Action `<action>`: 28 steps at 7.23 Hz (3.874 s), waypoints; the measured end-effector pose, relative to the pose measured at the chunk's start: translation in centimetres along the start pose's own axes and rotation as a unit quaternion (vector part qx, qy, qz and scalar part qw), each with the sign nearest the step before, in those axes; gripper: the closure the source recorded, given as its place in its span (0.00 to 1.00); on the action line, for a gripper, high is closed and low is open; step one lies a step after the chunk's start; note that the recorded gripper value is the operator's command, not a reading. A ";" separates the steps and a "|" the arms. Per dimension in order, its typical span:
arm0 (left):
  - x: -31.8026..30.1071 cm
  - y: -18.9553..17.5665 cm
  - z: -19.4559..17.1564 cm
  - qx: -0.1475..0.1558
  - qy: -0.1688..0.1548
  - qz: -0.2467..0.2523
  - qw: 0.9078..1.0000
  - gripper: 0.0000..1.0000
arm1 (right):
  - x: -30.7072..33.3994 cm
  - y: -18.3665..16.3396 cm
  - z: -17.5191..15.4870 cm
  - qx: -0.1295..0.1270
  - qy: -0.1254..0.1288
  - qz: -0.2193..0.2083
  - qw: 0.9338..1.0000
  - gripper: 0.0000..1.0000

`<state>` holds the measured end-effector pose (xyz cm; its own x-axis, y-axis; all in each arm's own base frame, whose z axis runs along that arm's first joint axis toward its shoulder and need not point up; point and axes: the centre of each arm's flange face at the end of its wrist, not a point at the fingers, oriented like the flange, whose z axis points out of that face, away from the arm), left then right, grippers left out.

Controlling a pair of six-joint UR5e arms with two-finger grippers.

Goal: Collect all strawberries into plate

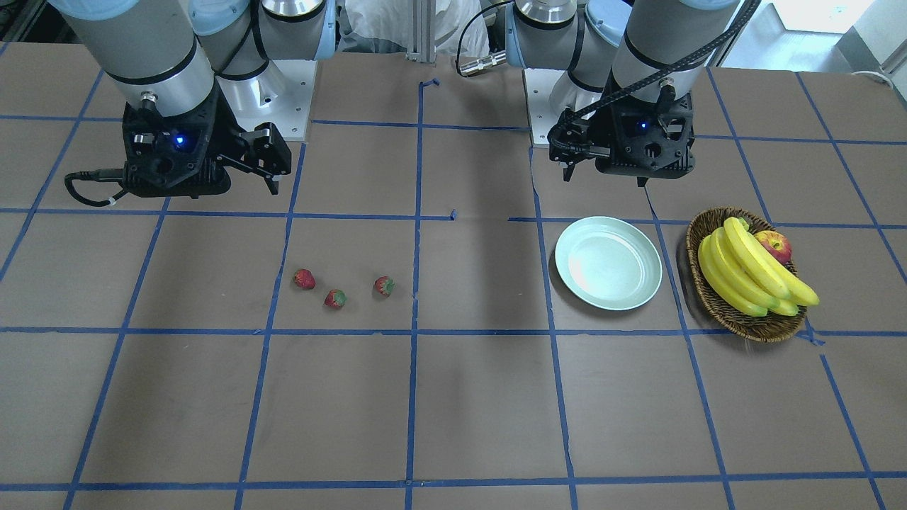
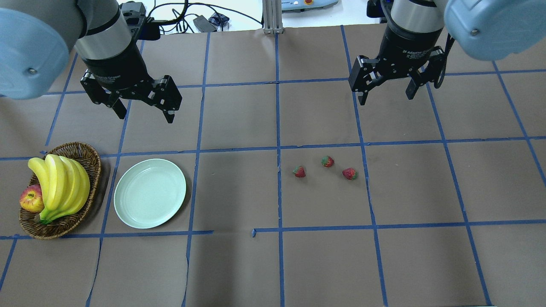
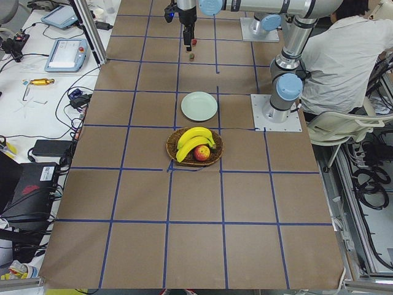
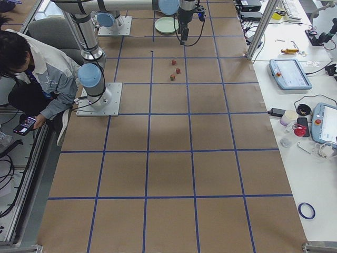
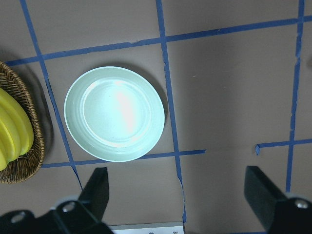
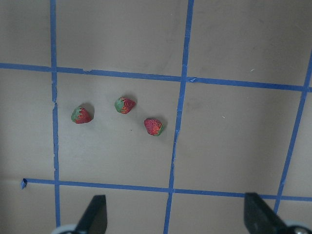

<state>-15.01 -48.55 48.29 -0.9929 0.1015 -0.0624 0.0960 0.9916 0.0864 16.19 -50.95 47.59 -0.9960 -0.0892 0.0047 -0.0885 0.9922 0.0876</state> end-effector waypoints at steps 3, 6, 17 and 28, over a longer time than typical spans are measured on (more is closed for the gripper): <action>0.0 0.6 -0.3 0.004 0.002 -0.004 1.000 0.00 | -0.1 0.0 0.1 -0.001 0.000 0.000 1.000 0.00; 0.3 0.7 -0.1 0.002 0.004 -0.004 1.000 0.00 | -0.1 -0.1 0.2 0.000 0.000 0.001 1.000 0.00; 0.7 1.3 1.4 -0.011 0.000 -0.025 1.000 0.00 | -0.2 -1.6 2.1 0.002 0.000 0.000 1.000 0.00; 1.0 1.5 2.5 -0.022 0.001 -0.024 0.999 0.00 | -4.5 -6.1 22.2 0.010 -0.015 -0.109 0.994 0.00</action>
<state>-15.67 -46.75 45.87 -0.9965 0.0536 -0.0646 0.0451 0.9908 0.1275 20.91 -54.70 24.96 -0.9533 -0.2992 -0.0423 -0.3014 0.9513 0.0644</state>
